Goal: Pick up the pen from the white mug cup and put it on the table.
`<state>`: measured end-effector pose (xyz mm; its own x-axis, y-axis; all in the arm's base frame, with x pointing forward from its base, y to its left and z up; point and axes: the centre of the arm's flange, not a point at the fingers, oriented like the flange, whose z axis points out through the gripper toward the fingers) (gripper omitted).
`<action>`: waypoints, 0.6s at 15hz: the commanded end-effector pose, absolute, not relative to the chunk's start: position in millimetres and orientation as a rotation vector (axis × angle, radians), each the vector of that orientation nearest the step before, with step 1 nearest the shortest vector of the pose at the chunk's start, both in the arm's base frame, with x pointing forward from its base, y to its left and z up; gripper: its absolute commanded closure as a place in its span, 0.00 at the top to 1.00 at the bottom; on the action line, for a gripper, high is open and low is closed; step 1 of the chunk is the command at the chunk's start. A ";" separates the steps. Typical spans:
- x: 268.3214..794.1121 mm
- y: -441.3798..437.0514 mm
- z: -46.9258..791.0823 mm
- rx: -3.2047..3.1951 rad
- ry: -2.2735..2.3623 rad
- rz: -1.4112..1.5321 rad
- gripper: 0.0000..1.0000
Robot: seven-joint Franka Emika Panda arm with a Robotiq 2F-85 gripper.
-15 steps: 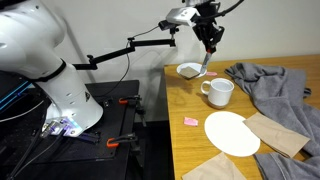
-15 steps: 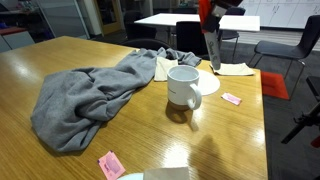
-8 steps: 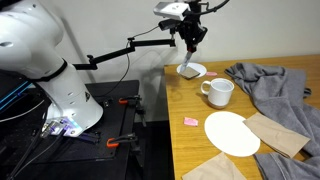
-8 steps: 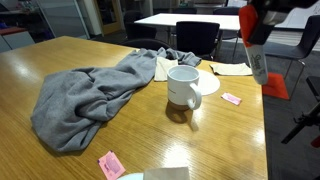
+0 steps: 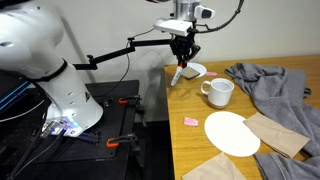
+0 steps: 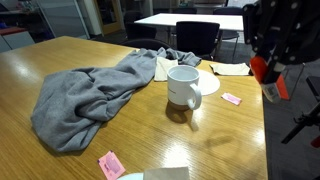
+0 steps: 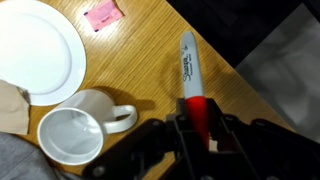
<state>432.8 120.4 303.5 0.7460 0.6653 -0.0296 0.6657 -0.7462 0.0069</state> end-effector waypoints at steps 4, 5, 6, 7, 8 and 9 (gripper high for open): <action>466.9 133.0 248.1 2.806 1.332 -0.184 0.06; 470.6 135.6 240.5 2.795 1.343 -0.192 0.06; 474.7 136.8 235.8 2.791 1.357 -0.204 0.06; 478.1 139.5 228.4 2.782 1.364 -0.211 0.06; 482.4 141.0 223.6 2.772 1.379 -0.220 0.06; 486.0 142.7 217.7 2.766 1.387 -0.222 0.06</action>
